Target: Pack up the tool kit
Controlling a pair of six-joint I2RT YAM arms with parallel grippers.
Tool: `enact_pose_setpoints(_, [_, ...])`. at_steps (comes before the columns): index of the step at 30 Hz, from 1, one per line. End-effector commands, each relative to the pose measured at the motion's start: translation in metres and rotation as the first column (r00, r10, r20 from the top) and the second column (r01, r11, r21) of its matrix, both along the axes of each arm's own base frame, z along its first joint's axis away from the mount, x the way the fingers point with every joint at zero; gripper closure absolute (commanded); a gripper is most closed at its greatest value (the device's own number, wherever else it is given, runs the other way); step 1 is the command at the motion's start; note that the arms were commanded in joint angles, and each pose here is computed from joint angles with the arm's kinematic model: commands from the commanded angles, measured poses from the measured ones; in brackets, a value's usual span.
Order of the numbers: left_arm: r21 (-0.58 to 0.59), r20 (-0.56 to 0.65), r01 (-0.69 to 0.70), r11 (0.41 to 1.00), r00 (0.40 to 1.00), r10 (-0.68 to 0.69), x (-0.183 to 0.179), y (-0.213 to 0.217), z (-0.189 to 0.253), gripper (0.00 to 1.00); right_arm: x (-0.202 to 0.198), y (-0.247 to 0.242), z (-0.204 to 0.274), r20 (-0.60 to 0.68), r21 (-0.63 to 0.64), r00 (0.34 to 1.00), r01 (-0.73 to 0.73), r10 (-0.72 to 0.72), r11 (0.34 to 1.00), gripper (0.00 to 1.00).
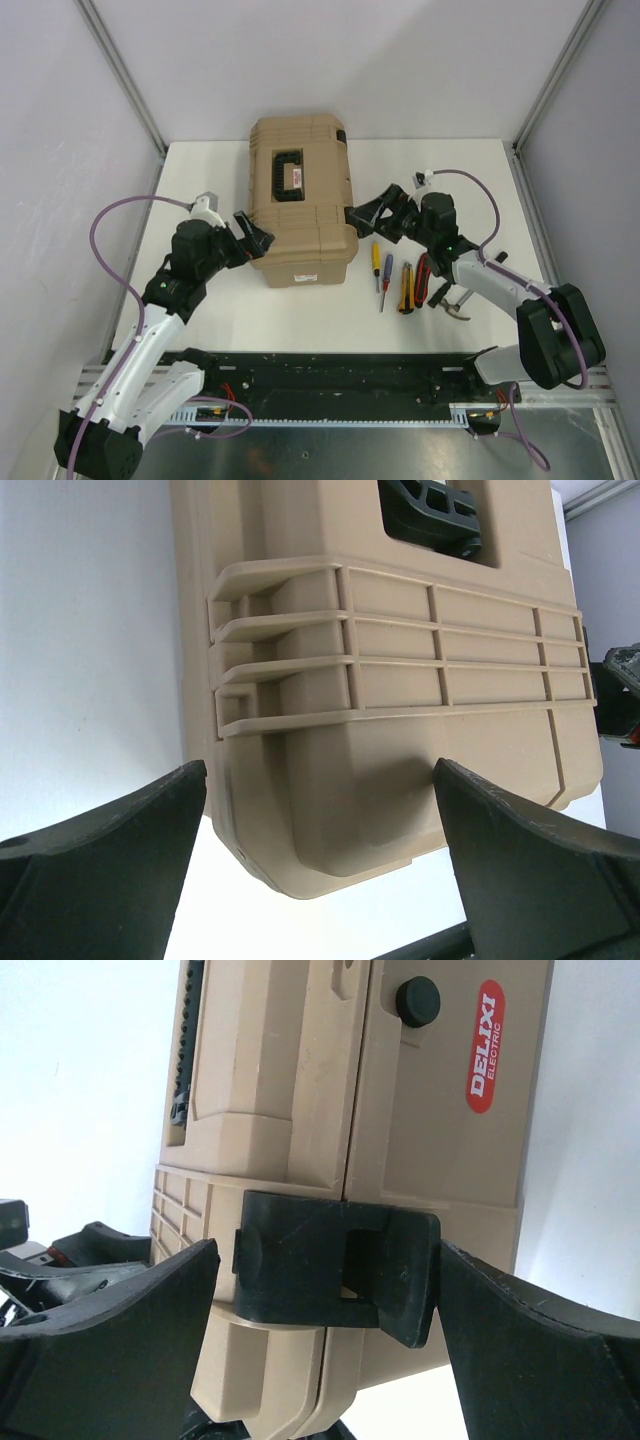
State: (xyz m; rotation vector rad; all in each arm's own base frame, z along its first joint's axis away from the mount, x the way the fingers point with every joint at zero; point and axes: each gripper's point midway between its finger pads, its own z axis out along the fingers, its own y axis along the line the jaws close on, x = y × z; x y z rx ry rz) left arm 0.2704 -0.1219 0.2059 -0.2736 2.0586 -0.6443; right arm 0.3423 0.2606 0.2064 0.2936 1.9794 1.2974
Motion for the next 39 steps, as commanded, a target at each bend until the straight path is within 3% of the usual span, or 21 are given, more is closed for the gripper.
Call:
enact_pose_setpoints(1, [0.058,-0.037,-0.003,0.998,0.999,0.005,-0.006,0.007,-0.013,0.01,-0.015,0.021,0.043,0.122,0.011,0.988,-0.098,0.096,0.995,0.09])
enact_pose_setpoints(12, [0.070,-0.039,-0.008,0.998,0.999,0.011,-0.005,0.009,-0.015,0.01,-0.009,0.017,-0.001,0.010,-0.102,0.999,-0.038,0.039,0.994,0.08])
enact_pose_setpoints(23, [0.081,-0.043,-0.014,0.997,0.999,0.018,-0.003,0.010,-0.017,0.00,0.004,-0.021,-0.019,-0.080,-0.166,0.989,0.109,-0.124,0.980,0.10])
enact_pose_setpoints(39, [0.105,-0.054,-0.031,0.994,0.998,0.036,-0.001,0.015,-0.022,0.00,0.005,-0.051,-0.026,-0.093,-0.205,0.979,0.161,-0.183,0.965,0.10])
